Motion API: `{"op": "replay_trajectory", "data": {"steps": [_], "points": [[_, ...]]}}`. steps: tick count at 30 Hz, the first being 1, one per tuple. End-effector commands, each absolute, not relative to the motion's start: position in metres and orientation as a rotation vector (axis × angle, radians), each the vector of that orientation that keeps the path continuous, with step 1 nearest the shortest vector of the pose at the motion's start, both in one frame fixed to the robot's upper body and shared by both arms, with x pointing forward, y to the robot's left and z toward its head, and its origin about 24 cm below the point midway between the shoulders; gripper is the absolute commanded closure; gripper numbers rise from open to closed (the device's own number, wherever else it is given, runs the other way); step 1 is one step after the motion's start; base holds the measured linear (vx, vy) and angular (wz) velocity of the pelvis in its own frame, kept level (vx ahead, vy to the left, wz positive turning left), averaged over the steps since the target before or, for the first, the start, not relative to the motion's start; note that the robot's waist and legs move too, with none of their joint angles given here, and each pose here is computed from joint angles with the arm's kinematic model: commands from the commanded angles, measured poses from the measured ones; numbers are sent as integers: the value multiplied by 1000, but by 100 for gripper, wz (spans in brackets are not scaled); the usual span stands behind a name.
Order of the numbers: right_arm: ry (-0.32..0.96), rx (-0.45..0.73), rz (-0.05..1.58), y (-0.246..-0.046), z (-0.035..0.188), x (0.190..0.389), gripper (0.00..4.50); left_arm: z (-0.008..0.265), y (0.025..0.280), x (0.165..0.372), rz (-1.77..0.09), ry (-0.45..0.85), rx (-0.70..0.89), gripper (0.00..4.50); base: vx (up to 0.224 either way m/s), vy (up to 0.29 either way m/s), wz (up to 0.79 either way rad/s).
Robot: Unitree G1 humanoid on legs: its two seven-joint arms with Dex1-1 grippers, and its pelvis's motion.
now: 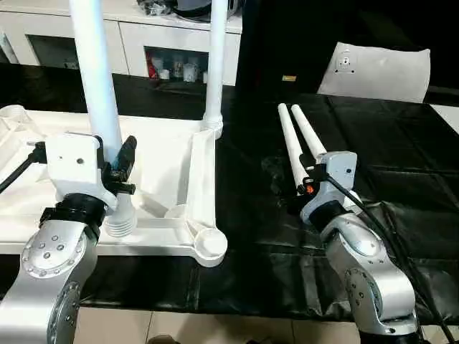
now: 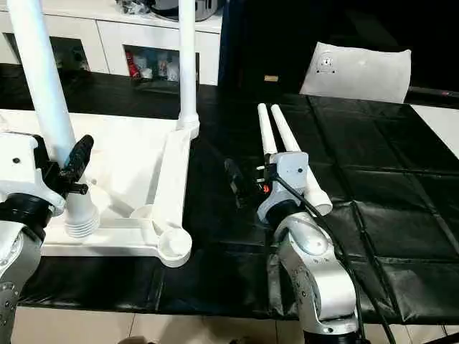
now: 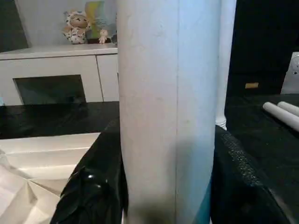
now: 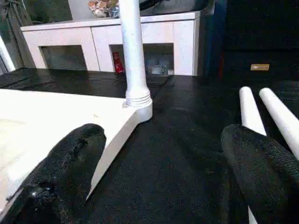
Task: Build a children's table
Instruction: Pick table leg
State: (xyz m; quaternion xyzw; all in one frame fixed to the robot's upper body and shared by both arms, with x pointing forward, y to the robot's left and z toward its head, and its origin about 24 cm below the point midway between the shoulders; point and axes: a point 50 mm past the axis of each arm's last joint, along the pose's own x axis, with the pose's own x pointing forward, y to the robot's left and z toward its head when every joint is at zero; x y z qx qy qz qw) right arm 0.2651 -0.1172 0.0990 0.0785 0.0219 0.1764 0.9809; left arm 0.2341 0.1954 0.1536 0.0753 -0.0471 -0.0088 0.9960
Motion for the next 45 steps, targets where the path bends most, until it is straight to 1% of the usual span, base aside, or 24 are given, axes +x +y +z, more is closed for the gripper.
{"op": "replay_trajectory", "data": {"steps": [1, 26, 27, 28, 29, 30, 32, 35, 36, 38, 39, 42, 44, 45], "points": [[36, 152, 346, -118, 101, 267, 13, 155, 196, 233, -15, -104, 150, 264, 0, 0, 0], [36, 152, 346, -118, 101, 267, 13, 155, 196, 233, -15, -104, 150, 264, 0, 0, 0], [62, 150, 347, -119, 101, 267, 13, 148, 198, 231, 7, -67, 124, 264, 0, 0, 0], [181, 124, 347, -127, 97, 267, 13, 112, 208, 220, 127, 119, 7, 264, 0, 0, 0], [179, 117, 346, -128, 97, 267, 13, 111, 207, 219, 132, 116, 13, 264, 0, 0, 0], [181, 148, 336, -128, 96, 267, 13, 111, 205, 221, 125, 112, -7, 264, 0, 0, 0], [183, 170, 330, -128, 96, 267, 13, 112, 203, 222, 121, 107, -10, 264, 0, 0, 0], [164, 148, 347, -123, 98, 268, 13, 117, 198, 225, 75, 91, 9, 264, 0, 0, 0], [149, 147, 344, -119, 102, 270, 13, 125, 197, 228, 48, 64, 36, 264, 0, 0, 0], [148, 148, 371, -116, 105, 270, 13, 132, 199, 231, 57, 38, 52, 264, 0, 0, 0], [143, 155, 351, -117, 109, 272, 13, 138, 202, 234, 77, 8, 37, 264, 0, 0, 0], [128, 180, 383, -115, 113, 272, 13, 150, 209, 239, 111, -43, 40, 264, 0, 0, 0], [113, 192, 390, -114, 115, 274, 13, 157, 212, 245, 94, -67, 57, 264, 0, 0, 0], [102, 189, 385, -114, 117, 276, 13, 168, 212, 251, 70, -94, 64, 264, 0, 0, 0]]}}
